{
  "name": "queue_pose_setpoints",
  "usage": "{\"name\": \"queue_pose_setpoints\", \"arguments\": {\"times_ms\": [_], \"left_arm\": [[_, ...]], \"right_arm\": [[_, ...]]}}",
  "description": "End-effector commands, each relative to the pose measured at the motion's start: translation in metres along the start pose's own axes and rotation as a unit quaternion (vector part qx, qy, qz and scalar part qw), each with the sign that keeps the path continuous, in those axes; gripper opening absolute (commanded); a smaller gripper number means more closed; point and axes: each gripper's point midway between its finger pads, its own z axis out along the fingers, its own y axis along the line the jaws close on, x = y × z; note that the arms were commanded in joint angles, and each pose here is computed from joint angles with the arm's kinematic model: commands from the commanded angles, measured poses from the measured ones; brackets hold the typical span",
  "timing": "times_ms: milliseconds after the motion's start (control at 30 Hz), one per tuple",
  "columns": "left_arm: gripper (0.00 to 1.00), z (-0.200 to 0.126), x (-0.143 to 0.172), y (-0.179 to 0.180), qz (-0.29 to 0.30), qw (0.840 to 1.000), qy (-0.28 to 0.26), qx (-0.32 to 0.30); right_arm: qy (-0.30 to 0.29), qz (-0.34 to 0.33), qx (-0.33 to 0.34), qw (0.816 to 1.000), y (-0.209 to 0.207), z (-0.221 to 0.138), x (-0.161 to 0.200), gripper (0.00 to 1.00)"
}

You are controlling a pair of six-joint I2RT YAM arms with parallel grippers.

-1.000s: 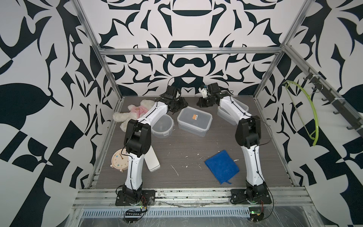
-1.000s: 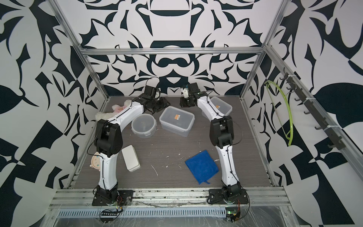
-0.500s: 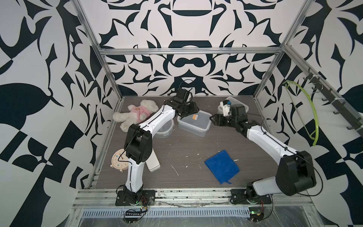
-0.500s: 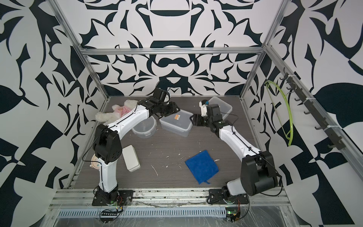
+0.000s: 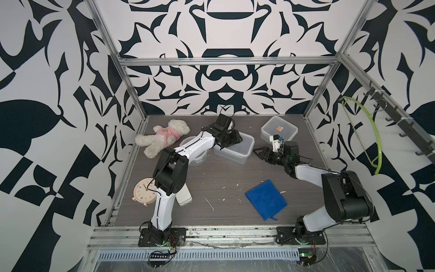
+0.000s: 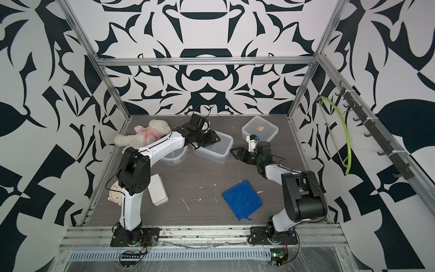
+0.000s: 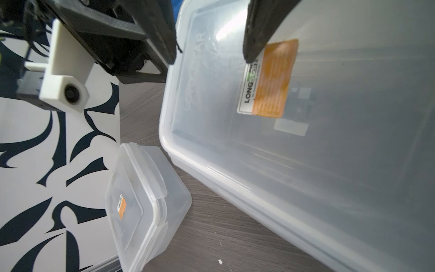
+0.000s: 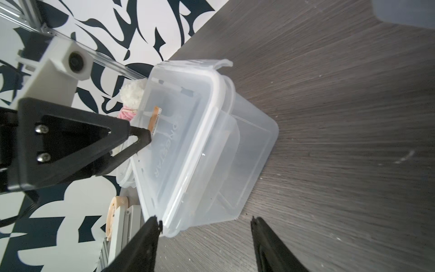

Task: Wipe the insides of the lunch boxes
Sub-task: Open the fastener of the lunch box.

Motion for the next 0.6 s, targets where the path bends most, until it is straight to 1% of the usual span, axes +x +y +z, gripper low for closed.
{"name": "queue_pose_setpoints", "arguments": {"times_ms": [0, 133, 200, 333, 400, 467, 567], "left_arm": [[0.5, 0.024, 0.034, 0.044, -0.037, 0.997, 0.049, -0.055], [0.49, 0.031, 0.035, 0.048, -0.042, 0.996, 0.054, -0.055], [0.48, 0.034, 0.036, 0.049, -0.042, 0.996, 0.056, -0.056], [0.48, 0.039, 0.036, 0.054, -0.043, 0.996, 0.061, -0.058], [0.48, 0.041, 0.035, 0.057, -0.043, 0.996, 0.061, -0.056], [0.48, 0.044, 0.033, 0.063, -0.046, 0.996, 0.06, -0.056], [0.47, 0.051, 0.025, 0.074, -0.062, 0.996, 0.057, -0.042]], "right_arm": [[-0.023, -0.023, -0.073, 0.997, 0.029, 0.004, -0.019, 0.64], [-0.014, 0.018, -0.094, 0.995, 0.016, 0.023, -0.02, 0.64], [-0.012, 0.042, -0.11, 0.993, 0.009, 0.034, -0.02, 0.62], [-0.024, 0.084, -0.169, 0.982, 0.007, 0.047, -0.025, 0.54], [-0.026, 0.095, -0.194, 0.976, 0.007, 0.052, -0.028, 0.48], [-0.023, 0.107, -0.198, 0.974, 0.002, 0.058, -0.028, 0.44], [-0.025, 0.095, -0.2, 0.975, 0.004, 0.063, -0.032, 0.39]]}}
